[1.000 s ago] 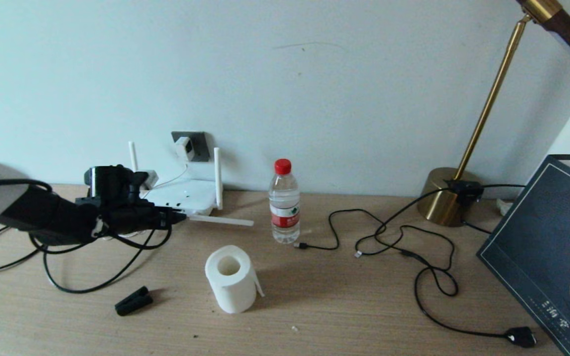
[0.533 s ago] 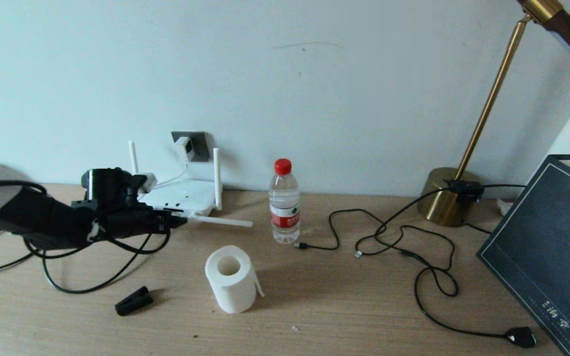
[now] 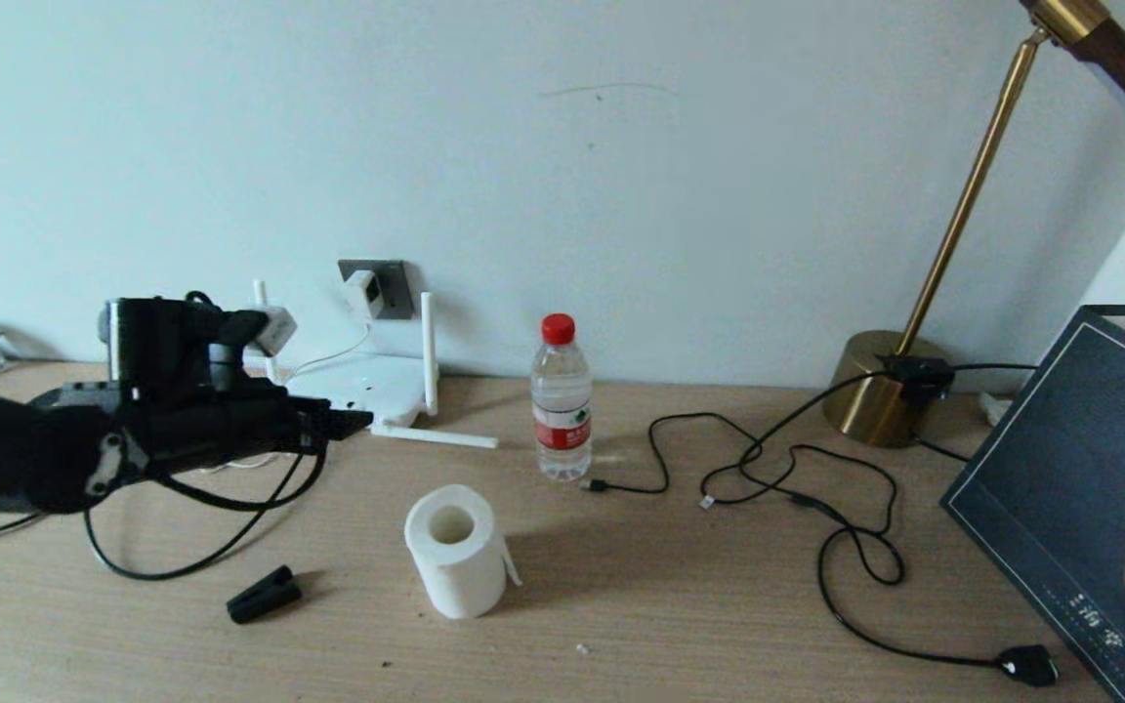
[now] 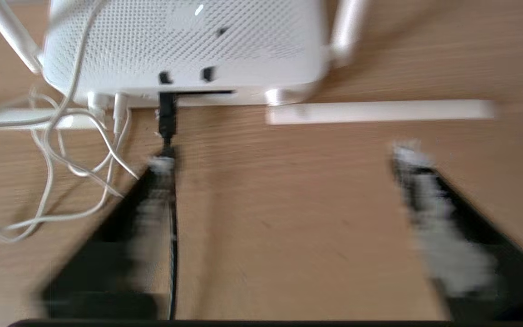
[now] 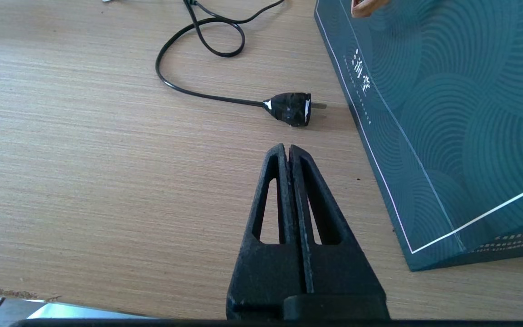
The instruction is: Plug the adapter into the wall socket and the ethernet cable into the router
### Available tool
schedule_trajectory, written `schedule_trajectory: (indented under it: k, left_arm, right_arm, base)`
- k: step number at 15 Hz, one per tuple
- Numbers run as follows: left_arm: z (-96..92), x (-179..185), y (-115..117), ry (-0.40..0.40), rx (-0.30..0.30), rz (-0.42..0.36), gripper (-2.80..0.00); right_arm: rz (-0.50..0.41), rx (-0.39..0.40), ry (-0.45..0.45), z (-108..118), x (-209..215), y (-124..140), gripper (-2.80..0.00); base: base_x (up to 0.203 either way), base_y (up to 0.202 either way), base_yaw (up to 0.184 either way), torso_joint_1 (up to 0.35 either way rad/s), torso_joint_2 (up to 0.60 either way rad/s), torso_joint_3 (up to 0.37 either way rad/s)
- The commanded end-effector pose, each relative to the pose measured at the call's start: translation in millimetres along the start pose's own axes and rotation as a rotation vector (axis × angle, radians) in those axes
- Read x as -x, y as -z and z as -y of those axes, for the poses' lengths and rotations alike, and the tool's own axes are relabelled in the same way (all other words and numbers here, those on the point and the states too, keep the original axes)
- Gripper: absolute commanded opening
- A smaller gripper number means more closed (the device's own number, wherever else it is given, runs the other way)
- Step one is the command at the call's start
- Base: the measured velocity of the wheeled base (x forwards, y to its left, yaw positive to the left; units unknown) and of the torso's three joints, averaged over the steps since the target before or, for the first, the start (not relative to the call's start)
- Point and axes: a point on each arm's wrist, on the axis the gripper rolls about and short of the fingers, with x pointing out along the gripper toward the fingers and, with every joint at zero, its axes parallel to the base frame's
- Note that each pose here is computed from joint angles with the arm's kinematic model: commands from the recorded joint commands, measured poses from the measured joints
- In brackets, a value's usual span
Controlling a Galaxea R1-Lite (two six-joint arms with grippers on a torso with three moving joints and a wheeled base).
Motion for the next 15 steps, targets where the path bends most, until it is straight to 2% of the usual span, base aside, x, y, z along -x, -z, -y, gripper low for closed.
schedule_trajectory:
  k: [1, 4, 10, 12, 15]
  left_arm:
    - [7.0, 43.5, -13.4, -0.001, -0.016, 0.088, -2.80]
    - [16.9, 83.6, -8.7, 0.011, -0.028, 0.133, -2.80]
    - [33.5, 196.0, 5.8, 0.011, -0.052, 0.315, -2.80]
    - [37.5, 242.5, 20.9, 0.005, -0.054, 0.359, -2.80]
    - [45.0, 303.8, 66.6, -0.010, -0.041, 0.407, -2.80]
  right_arm:
    - [-0.003, 0.001, -0.001, 0.0, -0.1, 0.2, -2.80]
    - [-0.003, 0.000, -0.001, 0.0, -0.1, 0.2, -2.80]
    - [-0.003, 0.000, -0.001, 0.0, -0.1, 0.2, -2.80]
    - [-0.003, 0.001, -0.001, 0.0, -0.1, 0.2, -2.80]
    - [-0.003, 0.001, -0.001, 0.0, -0.1, 0.2, -2.80]
  base:
    - [0.000, 0.000, 0.000, 0.000, 0.00, 0.000]
    - [0.000, 0.000, 0.000, 0.000, 0.00, 0.000]
    - [0.000, 0.000, 0.000, 0.000, 0.00, 0.000]
    - [0.000, 0.000, 0.000, 0.000, 0.00, 0.000]
    - [0.000, 0.000, 0.000, 0.000, 0.00, 0.000]
